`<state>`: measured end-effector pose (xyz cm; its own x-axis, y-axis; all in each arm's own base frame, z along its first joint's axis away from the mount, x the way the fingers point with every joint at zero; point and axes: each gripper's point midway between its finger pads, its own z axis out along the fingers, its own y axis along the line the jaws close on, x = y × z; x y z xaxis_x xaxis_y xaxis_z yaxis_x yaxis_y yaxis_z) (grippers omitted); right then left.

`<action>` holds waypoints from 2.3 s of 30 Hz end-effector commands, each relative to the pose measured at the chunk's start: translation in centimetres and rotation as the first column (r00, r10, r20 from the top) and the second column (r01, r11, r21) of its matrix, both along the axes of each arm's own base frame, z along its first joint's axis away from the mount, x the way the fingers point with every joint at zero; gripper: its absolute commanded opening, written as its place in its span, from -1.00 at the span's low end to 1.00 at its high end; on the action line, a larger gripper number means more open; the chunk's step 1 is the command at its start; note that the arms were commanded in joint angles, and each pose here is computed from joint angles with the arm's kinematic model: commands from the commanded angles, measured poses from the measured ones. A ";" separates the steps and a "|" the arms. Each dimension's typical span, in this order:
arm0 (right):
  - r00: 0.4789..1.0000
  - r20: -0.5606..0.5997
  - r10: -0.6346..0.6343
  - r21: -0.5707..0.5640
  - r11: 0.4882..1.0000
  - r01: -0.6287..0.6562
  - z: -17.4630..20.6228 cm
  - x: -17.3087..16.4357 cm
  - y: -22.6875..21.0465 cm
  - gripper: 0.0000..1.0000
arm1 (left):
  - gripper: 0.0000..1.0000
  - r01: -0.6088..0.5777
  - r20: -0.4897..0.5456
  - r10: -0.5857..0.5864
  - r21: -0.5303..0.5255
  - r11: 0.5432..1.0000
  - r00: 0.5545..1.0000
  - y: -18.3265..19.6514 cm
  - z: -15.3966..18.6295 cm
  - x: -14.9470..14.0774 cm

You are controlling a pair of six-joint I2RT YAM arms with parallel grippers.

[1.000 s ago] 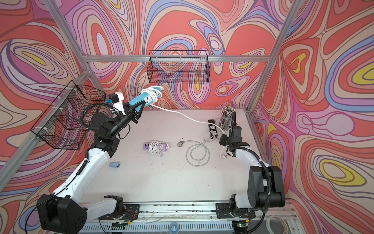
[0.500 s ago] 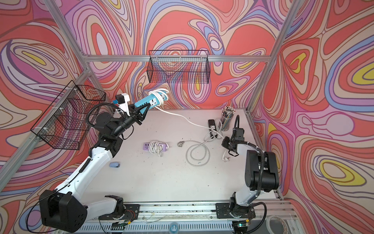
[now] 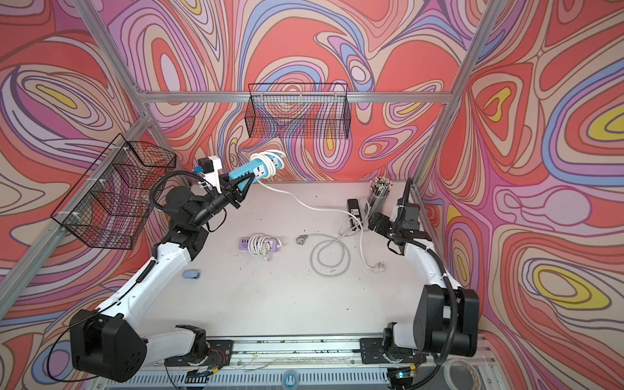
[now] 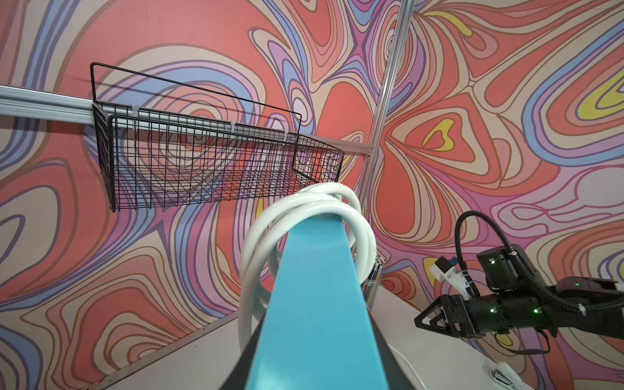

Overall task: Unwrap the cord wrapped around the power strip
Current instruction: Unwrap the power cord from the power strip.

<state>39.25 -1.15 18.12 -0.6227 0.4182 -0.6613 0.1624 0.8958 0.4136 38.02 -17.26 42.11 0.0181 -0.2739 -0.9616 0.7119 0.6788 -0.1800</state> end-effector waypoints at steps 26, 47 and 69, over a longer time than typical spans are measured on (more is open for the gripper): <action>0.175 0.579 0.796 -0.321 0.420 -0.849 18.1 -0.7 28.0 0.96 | -1.00 0.221 0.130 -0.219 -0.005 0.975 0.967 -3.0 5.5 -4.2; 0.139 0.552 0.822 -0.527 0.473 -0.706 12.0 5.9 33.9 0.72 | -1.00 0.247 0.144 -0.243 -0.009 0.969 0.959 -3.1 6.5 -5.1; 0.208 0.599 0.773 -0.451 0.540 -0.710 13.9 6.1 32.2 -1.00 | -1.00 0.263 0.130 -0.261 0.005 0.965 0.956 -3.4 6.1 -5.0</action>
<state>45.31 32.13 29.00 -0.0136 -0.0686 -0.9976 -0.8929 0.4499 -0.0187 35.01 -20.55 44.42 -0.0319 -0.2745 -0.9611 0.8497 0.4989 -0.1707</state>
